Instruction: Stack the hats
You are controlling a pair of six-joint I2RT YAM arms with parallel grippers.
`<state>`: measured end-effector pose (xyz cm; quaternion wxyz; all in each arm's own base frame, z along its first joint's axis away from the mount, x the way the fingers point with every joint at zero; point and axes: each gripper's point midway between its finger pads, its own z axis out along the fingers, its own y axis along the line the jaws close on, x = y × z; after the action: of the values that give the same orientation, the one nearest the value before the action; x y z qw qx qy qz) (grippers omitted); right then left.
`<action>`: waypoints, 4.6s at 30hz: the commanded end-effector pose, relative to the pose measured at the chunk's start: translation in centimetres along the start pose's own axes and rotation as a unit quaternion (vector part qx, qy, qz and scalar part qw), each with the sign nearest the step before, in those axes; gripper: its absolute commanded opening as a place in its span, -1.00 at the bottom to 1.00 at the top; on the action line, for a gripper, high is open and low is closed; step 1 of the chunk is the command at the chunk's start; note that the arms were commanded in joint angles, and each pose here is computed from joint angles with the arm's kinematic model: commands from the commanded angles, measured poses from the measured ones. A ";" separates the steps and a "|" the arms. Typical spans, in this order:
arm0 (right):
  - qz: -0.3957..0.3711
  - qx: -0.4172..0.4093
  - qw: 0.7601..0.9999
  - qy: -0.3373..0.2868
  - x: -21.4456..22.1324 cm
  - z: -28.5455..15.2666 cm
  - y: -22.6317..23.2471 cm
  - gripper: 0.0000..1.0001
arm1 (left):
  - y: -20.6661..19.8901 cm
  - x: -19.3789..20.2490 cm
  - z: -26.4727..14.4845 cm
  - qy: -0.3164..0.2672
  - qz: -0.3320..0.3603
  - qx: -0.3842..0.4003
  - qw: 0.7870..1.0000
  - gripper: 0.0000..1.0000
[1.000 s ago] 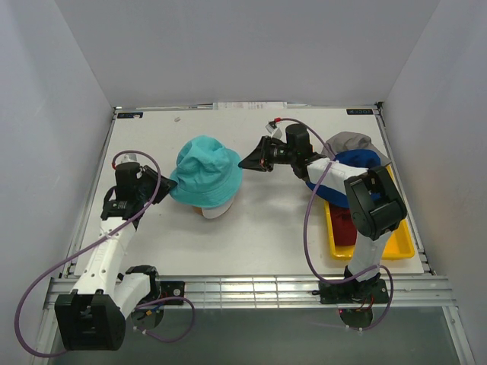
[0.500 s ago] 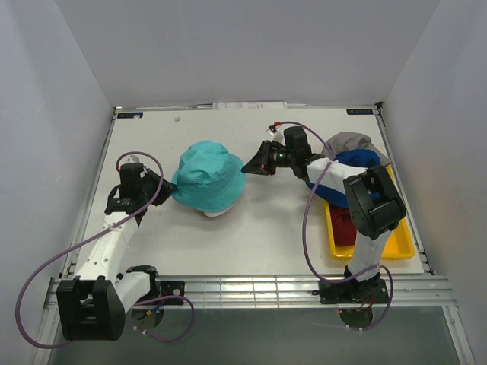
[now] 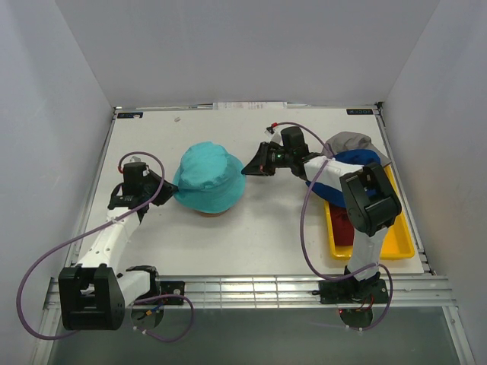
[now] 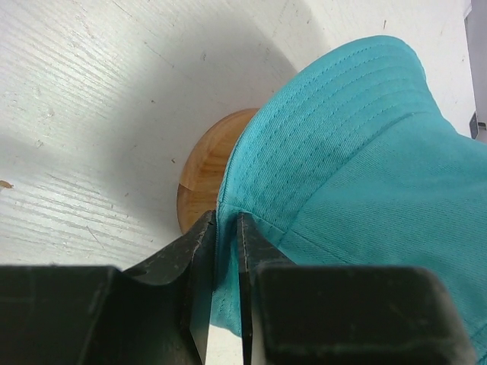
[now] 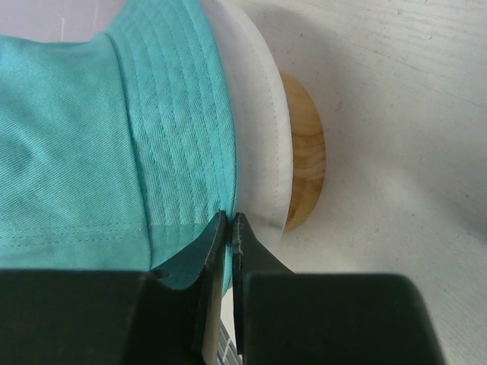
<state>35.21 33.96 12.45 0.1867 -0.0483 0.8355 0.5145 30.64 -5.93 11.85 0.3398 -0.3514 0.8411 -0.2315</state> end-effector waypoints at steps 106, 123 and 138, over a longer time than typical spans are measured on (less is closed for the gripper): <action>-0.004 0.524 0.827 -0.204 -4.2 -35.4 -10.3 0.22 | -21.3 -6.2 -7.5 -0.002 0.177 0.259 0.949 0.44; -0.047 0.431 0.866 -0.249 -6.6 -34.8 -4.8 -0.84 | -21.1 -5.5 -8.0 0.000 0.181 0.256 0.950 0.44; -0.119 0.206 0.917 -0.320 -10.5 -34.8 11.5 -0.84 | -23.8 -4.7 -11.3 0.026 0.146 0.326 0.934 0.51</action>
<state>32.27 5.19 36.95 0.4973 0.0809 0.8355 0.2191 36.63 -15.49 32.60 0.4210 -0.1066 0.8003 -0.4134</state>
